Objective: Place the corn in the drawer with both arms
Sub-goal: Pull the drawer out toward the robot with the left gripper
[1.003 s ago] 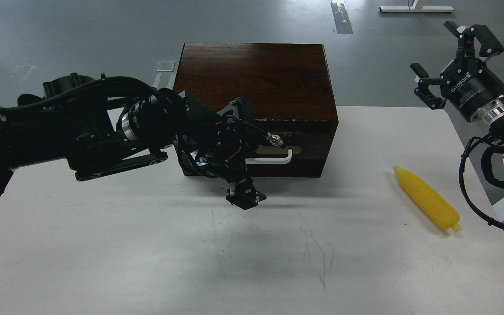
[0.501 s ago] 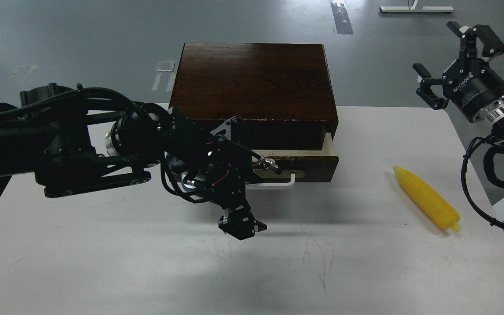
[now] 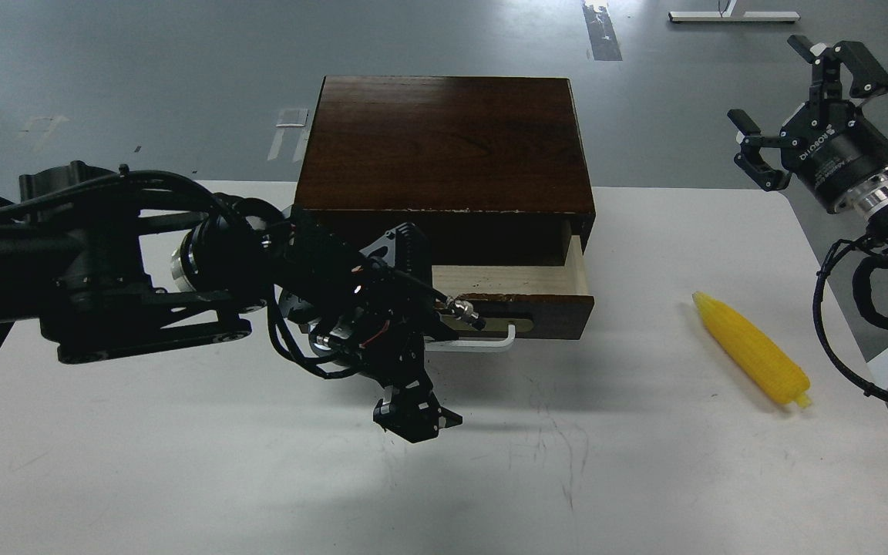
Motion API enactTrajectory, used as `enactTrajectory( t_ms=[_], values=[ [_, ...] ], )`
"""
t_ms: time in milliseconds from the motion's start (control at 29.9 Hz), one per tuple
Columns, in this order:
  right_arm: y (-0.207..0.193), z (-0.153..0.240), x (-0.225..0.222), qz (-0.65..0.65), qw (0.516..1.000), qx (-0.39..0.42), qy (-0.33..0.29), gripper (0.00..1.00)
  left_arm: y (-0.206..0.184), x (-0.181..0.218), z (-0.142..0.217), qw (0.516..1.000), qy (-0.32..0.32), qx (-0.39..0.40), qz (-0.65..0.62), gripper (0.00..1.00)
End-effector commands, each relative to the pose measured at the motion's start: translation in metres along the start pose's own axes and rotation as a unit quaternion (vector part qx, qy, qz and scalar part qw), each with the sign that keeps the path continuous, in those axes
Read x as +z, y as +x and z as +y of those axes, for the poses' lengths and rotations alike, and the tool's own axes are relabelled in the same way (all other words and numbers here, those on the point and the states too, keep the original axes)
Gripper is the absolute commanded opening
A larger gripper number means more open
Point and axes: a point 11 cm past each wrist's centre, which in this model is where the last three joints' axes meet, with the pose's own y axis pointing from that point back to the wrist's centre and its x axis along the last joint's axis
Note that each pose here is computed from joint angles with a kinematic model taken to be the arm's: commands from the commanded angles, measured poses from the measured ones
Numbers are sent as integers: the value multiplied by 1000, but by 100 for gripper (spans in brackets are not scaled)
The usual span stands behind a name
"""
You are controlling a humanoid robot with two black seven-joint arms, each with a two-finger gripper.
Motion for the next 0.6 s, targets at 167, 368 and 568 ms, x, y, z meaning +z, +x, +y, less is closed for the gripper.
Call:
enactTrajectory(
  t_ms=[167, 368, 568],
  values=[
    [0, 0, 0, 0, 1000, 0, 0, 100, -2, -10, 0, 997, 37, -32, -64, 99],
    [2, 2, -1, 2, 1000, 1, 0, 99, -4, -14, 2, 994, 52, -45, -89, 99],
    [2, 2, -1, 2, 1000, 1, 0, 100, -1, -15, 4, 993, 56, -45, -93, 99]
  ],
)
